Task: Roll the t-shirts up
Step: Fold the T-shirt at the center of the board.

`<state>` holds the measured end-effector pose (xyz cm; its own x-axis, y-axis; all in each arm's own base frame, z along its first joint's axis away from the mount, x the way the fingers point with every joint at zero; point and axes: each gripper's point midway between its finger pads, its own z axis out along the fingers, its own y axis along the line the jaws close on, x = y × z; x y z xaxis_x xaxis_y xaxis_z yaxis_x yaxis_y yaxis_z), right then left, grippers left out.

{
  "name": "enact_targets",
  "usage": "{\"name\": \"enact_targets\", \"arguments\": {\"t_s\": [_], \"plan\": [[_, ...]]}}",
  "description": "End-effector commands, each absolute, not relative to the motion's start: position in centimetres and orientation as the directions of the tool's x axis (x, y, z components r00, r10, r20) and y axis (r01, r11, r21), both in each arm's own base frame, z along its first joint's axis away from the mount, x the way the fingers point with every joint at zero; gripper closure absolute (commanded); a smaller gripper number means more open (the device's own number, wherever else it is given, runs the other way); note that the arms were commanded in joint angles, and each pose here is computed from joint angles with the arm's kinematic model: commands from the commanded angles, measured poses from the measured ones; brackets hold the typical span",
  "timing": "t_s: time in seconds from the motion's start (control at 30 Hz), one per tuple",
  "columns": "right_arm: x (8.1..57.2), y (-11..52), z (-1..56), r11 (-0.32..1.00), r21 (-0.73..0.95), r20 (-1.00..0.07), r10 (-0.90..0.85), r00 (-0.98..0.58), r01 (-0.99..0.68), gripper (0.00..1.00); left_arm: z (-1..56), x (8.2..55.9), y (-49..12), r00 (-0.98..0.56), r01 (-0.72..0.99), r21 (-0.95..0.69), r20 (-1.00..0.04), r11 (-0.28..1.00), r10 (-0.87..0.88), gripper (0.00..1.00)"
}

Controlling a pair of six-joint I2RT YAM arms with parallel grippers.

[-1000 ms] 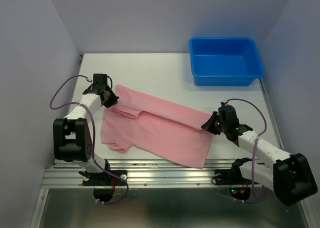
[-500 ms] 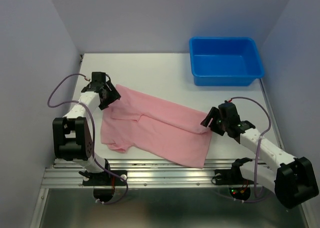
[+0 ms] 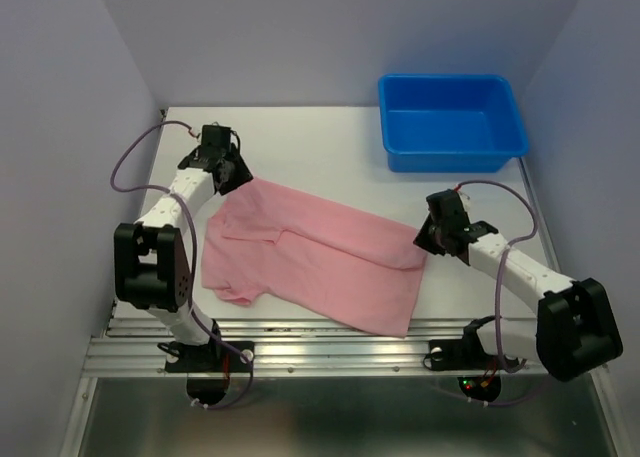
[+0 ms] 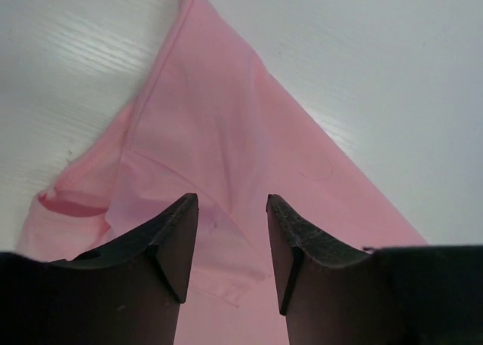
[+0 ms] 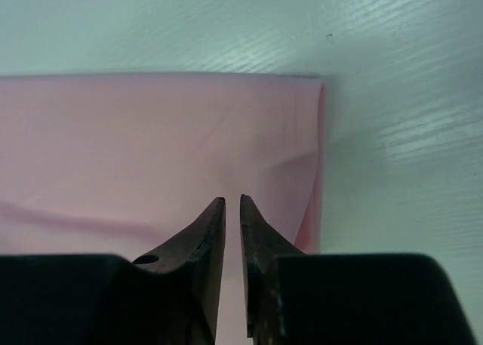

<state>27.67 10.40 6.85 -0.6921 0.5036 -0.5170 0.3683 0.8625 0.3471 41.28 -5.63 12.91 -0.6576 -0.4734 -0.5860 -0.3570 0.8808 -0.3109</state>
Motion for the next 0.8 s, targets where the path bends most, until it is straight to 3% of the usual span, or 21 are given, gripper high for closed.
{"name": "enact_targets", "arguments": {"t_s": [0.0, 0.1, 0.4, 0.77], "plan": [[29.1, 11.0, 5.8, 0.882, 0.310, -0.513, 0.470, -0.718, 0.356, 0.83, 12.2, 42.6, -7.5, -0.694, -0.310, -0.304, -0.576, 0.901, -0.432, 0.50], [29.3, 11.0, 4.3, 0.887, 0.280, -0.489, 0.460, -0.741, 0.366, 0.85, 9.9, 43.1, -7.8, -0.729, -0.313, -0.282, -0.540, 0.907, -0.420, 0.55], [30.2, 9.6, 0.9, 0.897, 0.176, -0.498, 0.437, -0.749, 0.406, 0.85, 4.3, 43.8, -7.8, -0.782, -0.363, -0.231, -0.451, 0.903, -0.430, 0.55], [35.0, 7.7, -1.0, 0.893, 0.114, -0.521, 0.427, -0.739, 0.436, 0.83, 2.9, 49.3, -8.8, -0.800, -0.329, -0.220, -0.451, 0.918, -0.395, 0.55]]}}
